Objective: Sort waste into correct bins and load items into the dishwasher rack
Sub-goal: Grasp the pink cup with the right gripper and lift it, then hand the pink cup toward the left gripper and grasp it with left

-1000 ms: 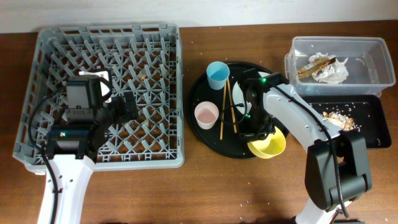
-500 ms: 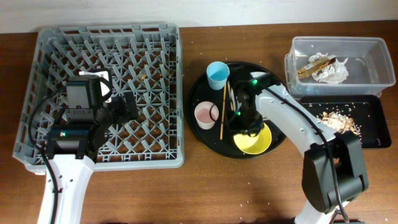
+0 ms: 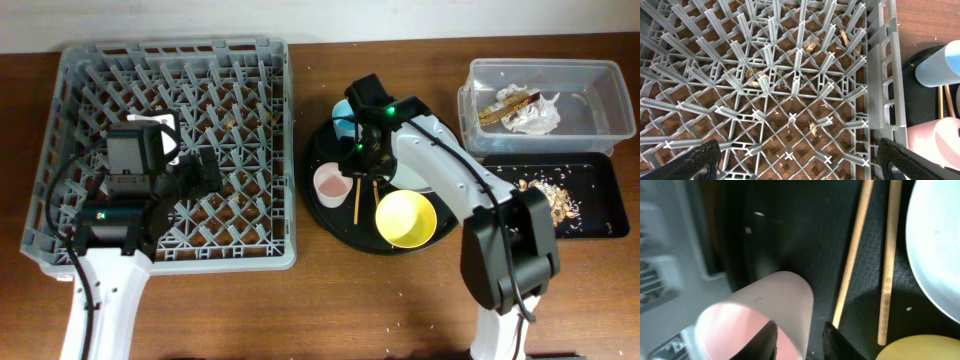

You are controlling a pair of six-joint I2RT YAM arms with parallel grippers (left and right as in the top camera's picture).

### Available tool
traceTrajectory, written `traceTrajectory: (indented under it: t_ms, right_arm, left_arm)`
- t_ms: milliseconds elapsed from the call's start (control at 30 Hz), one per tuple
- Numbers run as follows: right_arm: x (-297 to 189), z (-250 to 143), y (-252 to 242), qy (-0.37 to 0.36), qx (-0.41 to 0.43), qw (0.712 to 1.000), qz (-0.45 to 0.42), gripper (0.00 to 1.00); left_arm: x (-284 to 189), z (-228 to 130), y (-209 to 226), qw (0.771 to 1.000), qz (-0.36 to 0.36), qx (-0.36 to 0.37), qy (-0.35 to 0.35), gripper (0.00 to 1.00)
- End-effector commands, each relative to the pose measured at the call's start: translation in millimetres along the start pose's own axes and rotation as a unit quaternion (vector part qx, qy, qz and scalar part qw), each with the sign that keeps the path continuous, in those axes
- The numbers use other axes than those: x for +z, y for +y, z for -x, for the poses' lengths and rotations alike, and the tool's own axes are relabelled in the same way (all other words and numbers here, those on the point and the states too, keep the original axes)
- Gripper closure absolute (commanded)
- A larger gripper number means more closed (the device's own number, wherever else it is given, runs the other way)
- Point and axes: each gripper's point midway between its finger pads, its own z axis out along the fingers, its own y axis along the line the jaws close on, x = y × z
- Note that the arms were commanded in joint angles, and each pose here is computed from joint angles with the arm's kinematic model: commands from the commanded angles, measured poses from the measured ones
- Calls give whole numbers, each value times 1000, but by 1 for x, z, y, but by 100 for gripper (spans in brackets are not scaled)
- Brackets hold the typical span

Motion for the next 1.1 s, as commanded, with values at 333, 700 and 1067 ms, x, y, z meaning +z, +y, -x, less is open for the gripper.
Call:
traceTrajectory:
  t_ms: [333,700,1067]
  right_arm:
    - [-29,-8,14,33,-5,996,79,96]
    - [-157,-6,50,-21,-93,933,346,96]
    - [-142,-34,97,5,-163,891,424,96]
  left_arm:
    - [-4,-3,-22,998,-68,-1,14,1]
    - [-6,-24,-143,873,-461,-71,147,1]
    - [-38,-20,-172,725,-644,-118,215,1]
